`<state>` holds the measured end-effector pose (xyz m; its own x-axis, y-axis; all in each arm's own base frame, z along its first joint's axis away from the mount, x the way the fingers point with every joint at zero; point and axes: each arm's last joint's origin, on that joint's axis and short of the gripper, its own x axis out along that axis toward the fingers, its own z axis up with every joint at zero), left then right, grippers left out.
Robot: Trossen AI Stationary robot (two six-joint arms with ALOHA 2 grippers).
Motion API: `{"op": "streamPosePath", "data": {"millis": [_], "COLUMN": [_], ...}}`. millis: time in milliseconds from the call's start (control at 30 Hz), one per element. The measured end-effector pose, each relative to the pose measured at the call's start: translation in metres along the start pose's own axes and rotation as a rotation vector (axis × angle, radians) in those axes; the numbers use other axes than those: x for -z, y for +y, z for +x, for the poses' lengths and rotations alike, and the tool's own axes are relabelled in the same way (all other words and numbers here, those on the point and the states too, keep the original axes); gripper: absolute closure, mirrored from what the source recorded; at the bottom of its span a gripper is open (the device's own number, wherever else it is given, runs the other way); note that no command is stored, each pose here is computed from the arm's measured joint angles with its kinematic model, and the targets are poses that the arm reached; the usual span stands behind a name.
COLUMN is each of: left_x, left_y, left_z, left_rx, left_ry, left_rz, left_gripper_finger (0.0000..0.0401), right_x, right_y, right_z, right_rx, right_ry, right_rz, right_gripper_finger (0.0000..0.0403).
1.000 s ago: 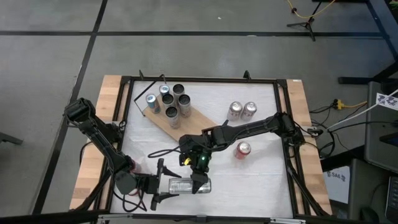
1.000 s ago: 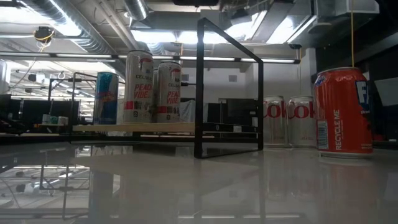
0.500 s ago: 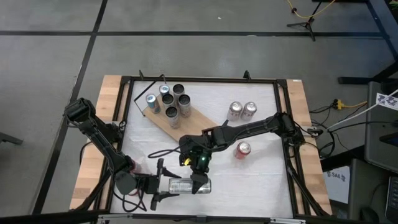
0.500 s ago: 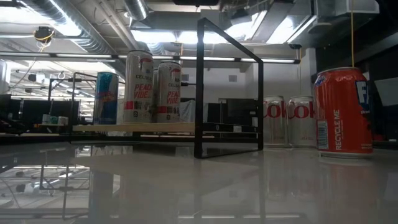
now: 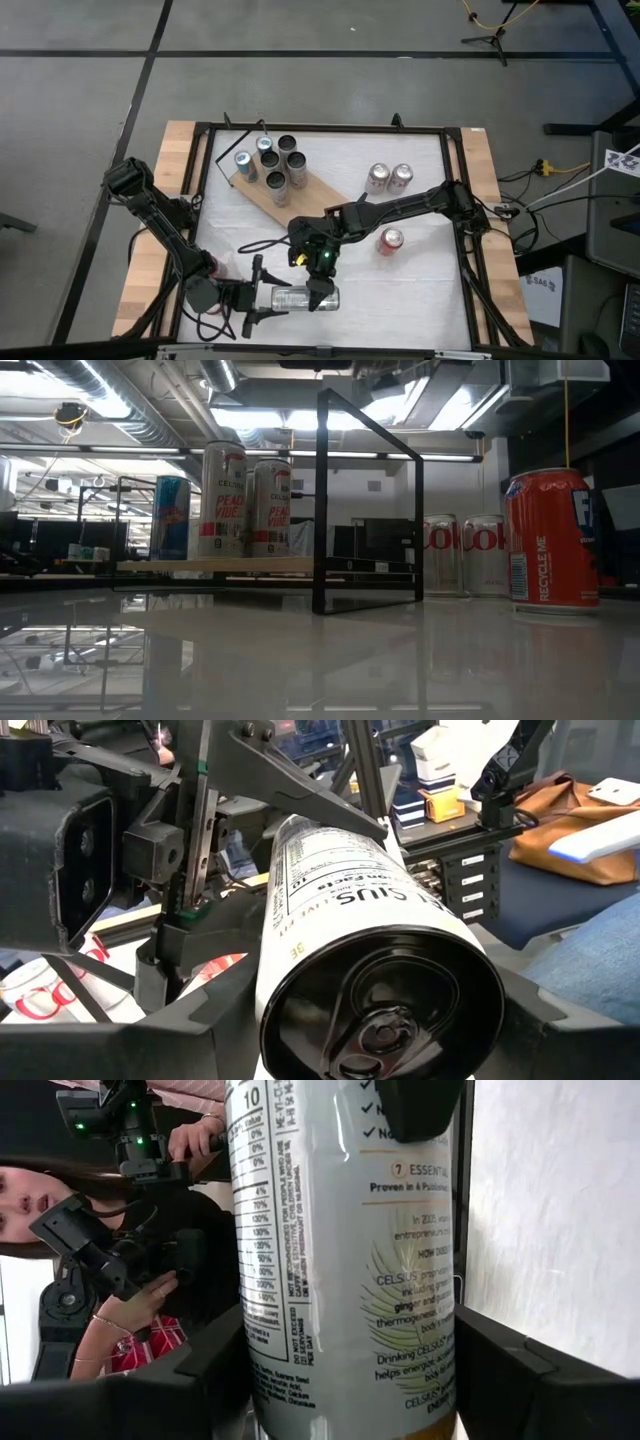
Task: Place canned beverage on shelf
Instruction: Put the white-yellow soda can aligned with the other white-yellow soda can on the shelf
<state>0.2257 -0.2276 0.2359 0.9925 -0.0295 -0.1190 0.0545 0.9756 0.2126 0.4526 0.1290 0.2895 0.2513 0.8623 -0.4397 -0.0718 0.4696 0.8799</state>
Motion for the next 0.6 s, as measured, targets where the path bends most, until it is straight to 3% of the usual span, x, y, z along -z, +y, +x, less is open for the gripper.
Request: {"op": "streamPosePath", "data": {"millis": [100, 400, 600], "left_x": [0.000, -0.001, -0.011], "left_y": [0.000, 0.001, 0.000], "left_z": [0.000, 0.000, 0.001], "left_rx": [0.000, -0.010, -0.013], "left_ry": [0.000, -0.006, -0.035], "left_rz": [0.000, -0.020, -0.059], "left_gripper_finger": [0.0153, 0.0154, 0.0154], "right_x": [0.000, -0.001, 0.006], "right_y": [0.000, -0.001, 0.019], "right_z": [0.000, 0.000, -0.013], "right_rx": [-0.002, -0.001, 0.033], "right_ry": [0.002, 0.000, -0.053], "right_rz": [0.001, 0.028, -0.141], "right_gripper_finger": [0.0129, 0.0026, 0.0014]}}
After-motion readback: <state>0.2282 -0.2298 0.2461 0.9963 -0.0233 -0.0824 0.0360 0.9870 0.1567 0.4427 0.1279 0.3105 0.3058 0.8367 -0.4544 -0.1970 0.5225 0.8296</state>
